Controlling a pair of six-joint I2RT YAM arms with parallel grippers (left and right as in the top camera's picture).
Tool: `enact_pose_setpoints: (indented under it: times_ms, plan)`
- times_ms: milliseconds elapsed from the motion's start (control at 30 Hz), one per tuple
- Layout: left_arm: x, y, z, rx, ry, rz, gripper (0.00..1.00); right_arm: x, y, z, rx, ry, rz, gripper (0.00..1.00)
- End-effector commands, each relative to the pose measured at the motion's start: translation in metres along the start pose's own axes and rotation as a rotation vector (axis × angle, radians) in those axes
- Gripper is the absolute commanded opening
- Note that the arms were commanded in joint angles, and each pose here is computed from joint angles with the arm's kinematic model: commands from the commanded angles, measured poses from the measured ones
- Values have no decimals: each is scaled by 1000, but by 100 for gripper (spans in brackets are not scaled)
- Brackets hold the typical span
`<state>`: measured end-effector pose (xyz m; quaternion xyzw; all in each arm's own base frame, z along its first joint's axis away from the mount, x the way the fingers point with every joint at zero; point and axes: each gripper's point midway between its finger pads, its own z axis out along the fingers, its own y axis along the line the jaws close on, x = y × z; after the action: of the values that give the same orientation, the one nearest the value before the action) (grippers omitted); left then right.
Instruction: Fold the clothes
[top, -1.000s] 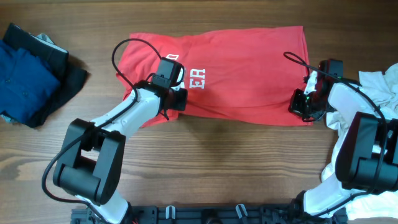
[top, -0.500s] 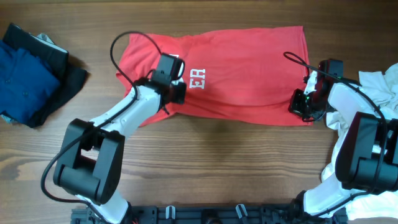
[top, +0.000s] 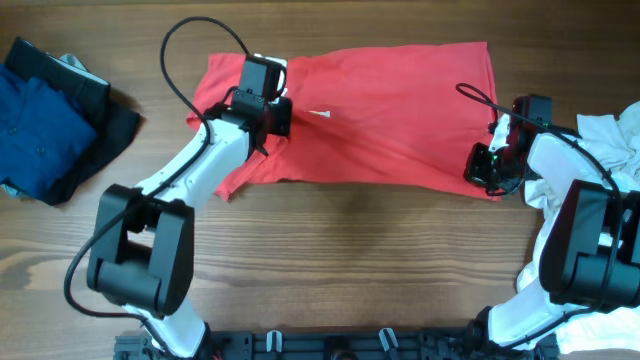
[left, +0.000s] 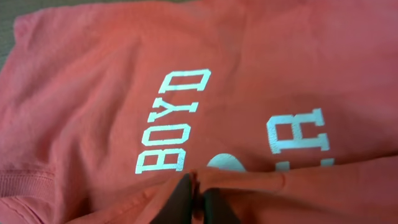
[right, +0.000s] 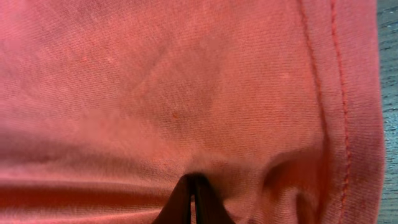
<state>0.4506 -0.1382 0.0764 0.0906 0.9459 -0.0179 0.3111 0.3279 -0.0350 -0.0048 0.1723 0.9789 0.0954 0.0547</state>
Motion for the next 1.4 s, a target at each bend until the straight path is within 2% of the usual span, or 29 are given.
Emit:
enact_pose_setpoints:
  times_ms: [0, 67, 133, 267, 433, 567, 800, 933, 1033, 1200, 1367]
  plan:
    - [8, 5, 7, -16, 33, 10, 17, 13, -13, 20, 55, 65, -2, 5]
    - [15, 6, 7, -20, 63, 12, 27, 13, -13, 20, 55, 64, -2, 5]
    - [24, 7, 6, -24, 100, 16, 32, 13, -13, 20, 55, 64, -2, 5]
    - [45, 21, -14, -56, 199, -85, 30, 13, -13, 20, 55, 65, -5, 5]
    - [90, 58, -61, -160, 394, -343, 30, 13, -12, 20, 54, 63, -5, 5]
    - [124, 77, -67, -209, 517, -489, 27, 13, -12, 20, 54, 62, -6, 5]
    - [156, 76, -53, -224, 546, -548, 24, 13, -13, 20, 55, 65, -5, 5]
    - [165, 75, -55, -227, 574, -546, 16, 13, -13, 20, 55, 65, -5, 5]
    - [169, 74, -53, -232, 577, -572, 15, 13, -13, 20, 55, 64, -5, 5]
    - [172, 71, -40, -204, 533, -581, 22, 13, -13, 20, 55, 65, -5, 5]
    - [158, 60, -26, -115, 463, -600, 25, 14, -13, 20, 55, 66, -5, 5]
